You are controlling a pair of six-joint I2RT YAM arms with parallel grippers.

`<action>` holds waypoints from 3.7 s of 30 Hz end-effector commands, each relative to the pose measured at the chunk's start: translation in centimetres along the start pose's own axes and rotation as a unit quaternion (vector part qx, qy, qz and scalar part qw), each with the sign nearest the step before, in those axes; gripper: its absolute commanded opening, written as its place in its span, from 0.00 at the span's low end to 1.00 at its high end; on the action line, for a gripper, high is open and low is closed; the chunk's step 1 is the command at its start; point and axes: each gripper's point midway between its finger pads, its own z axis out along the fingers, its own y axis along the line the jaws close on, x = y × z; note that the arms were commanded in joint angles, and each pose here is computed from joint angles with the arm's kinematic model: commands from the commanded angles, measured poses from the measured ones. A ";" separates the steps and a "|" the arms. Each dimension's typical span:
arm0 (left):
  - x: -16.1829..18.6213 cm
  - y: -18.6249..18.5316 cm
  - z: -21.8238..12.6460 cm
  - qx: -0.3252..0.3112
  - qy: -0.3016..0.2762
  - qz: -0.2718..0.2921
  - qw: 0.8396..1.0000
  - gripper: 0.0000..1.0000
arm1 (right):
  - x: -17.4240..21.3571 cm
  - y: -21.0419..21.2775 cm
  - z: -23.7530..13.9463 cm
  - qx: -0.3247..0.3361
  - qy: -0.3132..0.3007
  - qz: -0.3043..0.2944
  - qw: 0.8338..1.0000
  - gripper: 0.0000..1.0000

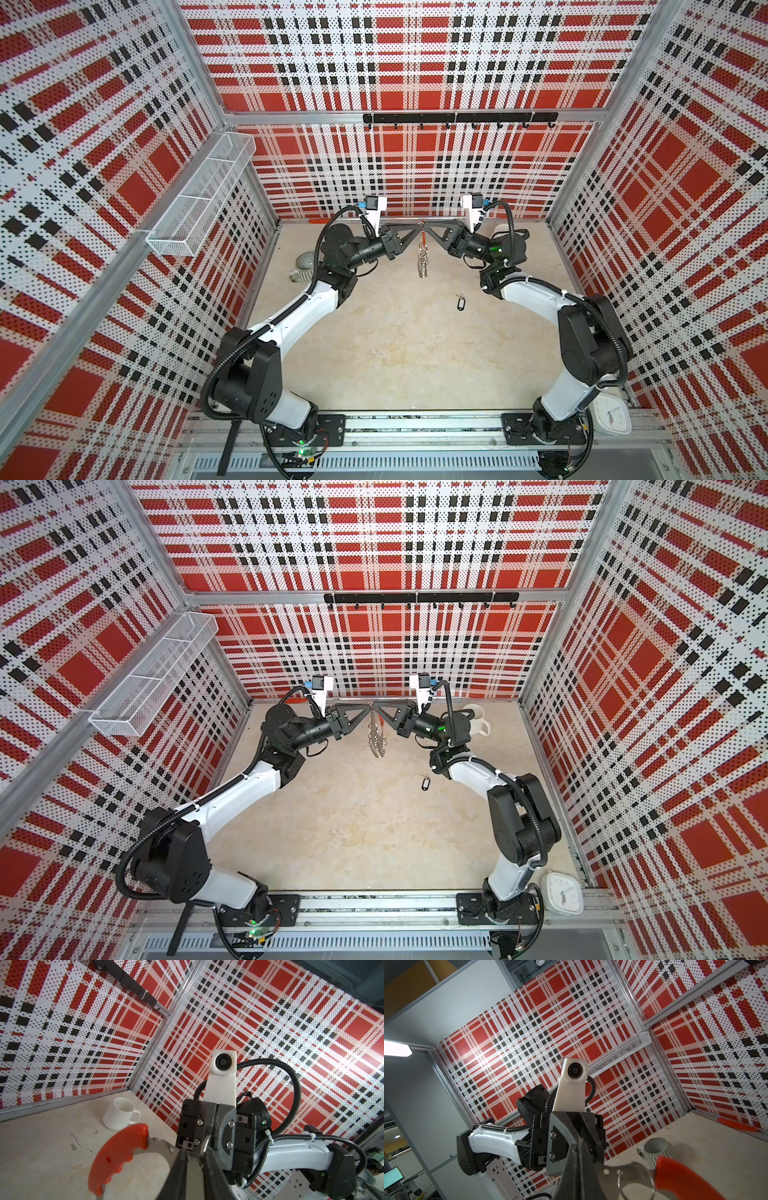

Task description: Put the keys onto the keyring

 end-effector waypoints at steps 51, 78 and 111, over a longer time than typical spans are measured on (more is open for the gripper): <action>4.8 0.6 2.2 -0.058 0.192 0.101 0.975 0.00 | 5.0 -3.9 -3.6 0.119 0.206 -0.042 0.970 0.16; 3.5 0.0 1.8 -0.052 0.177 0.105 0.977 0.00 | 5.0 -4.3 -4.9 0.136 0.205 -0.043 0.968 0.24; 3.9 0.2 2.2 -0.051 0.178 0.102 0.977 0.00 | 2.8 -2.2 -3.6 0.092 0.148 -0.035 0.984 0.00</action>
